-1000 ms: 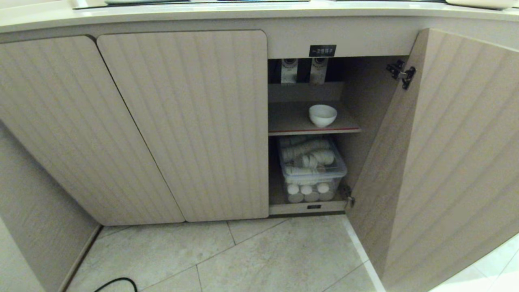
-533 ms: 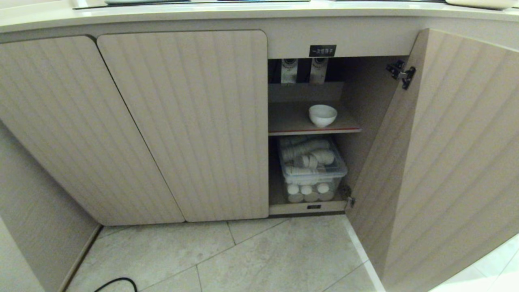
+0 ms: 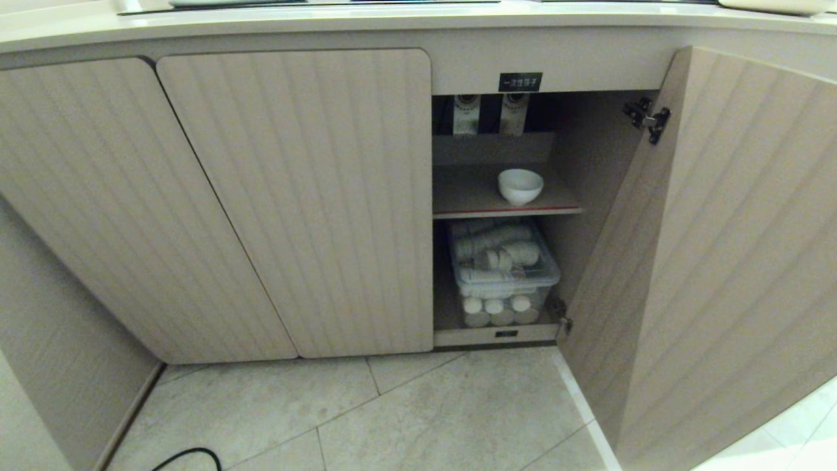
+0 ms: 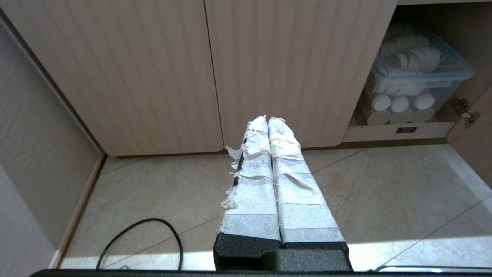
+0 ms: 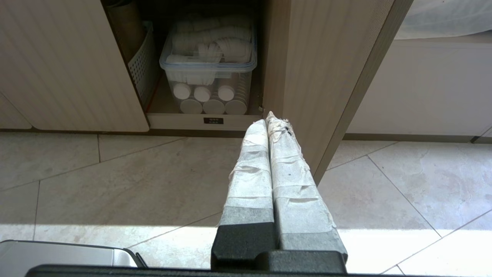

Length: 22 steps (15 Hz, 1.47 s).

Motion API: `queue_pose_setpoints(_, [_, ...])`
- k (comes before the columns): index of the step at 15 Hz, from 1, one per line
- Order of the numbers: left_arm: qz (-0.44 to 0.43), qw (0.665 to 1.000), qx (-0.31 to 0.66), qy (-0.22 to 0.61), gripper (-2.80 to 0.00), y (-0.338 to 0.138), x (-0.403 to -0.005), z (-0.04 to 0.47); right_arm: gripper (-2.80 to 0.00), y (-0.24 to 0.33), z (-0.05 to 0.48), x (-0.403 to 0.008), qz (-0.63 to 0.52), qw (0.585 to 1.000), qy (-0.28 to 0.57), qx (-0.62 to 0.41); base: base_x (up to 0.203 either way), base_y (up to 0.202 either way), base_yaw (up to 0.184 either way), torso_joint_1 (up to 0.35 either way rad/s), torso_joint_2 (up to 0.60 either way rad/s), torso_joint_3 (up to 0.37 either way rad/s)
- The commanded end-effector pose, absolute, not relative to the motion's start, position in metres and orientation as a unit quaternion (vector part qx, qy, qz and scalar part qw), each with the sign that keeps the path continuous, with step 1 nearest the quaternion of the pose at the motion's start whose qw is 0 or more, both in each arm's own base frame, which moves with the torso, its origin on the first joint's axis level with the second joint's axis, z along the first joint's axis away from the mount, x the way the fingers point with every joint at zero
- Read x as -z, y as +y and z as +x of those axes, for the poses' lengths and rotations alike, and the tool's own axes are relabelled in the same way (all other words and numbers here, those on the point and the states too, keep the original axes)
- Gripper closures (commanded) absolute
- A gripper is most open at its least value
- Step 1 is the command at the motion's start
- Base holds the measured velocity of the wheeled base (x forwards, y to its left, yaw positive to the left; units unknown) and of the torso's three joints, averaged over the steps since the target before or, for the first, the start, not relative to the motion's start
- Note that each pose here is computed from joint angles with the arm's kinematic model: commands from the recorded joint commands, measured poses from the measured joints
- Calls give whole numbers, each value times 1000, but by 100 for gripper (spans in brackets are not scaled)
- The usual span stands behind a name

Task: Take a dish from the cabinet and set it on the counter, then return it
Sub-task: Take the bowl from the cabinet

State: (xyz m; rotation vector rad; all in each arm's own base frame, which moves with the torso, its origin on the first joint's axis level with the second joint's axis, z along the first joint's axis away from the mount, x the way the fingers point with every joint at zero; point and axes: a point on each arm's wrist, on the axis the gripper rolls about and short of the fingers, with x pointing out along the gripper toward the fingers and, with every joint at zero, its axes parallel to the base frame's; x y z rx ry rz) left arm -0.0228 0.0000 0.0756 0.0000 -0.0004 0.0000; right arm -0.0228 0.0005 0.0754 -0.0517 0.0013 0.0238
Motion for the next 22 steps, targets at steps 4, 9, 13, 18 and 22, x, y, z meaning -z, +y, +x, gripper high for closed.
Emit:
queue_pose_setpoints(4, [-1,1000,0,0,0,0,-75,-23,0,1,-23,-76,-25,1000,0,-12,0,0,0,0,0,0])
queue_pose_setpoints(9, [0,1000,0,0,0,0,-75,-23,0,1,-23,-75,-26,1000,0,-12,0,0,0,0,0,0])
queue_pose_setpoints(13, [0,1000,0,-1,0,0,-76,-23,0,1,-23,-75,-29,1000,0,-12,0,0,0,1,0,7])
queue_pose_setpoints(18, [-1,1000,0,-1,0,0,-76,-23,0,1,-23,-75,-28,1000,0,-12,0,0,0,0,0,0])
queue_pose_setpoints(22, [-1,1000,0,0,0,0,-75,-23,0,1,-23,-76,-27,1000,0,-12,0,0,0,0,0,0])
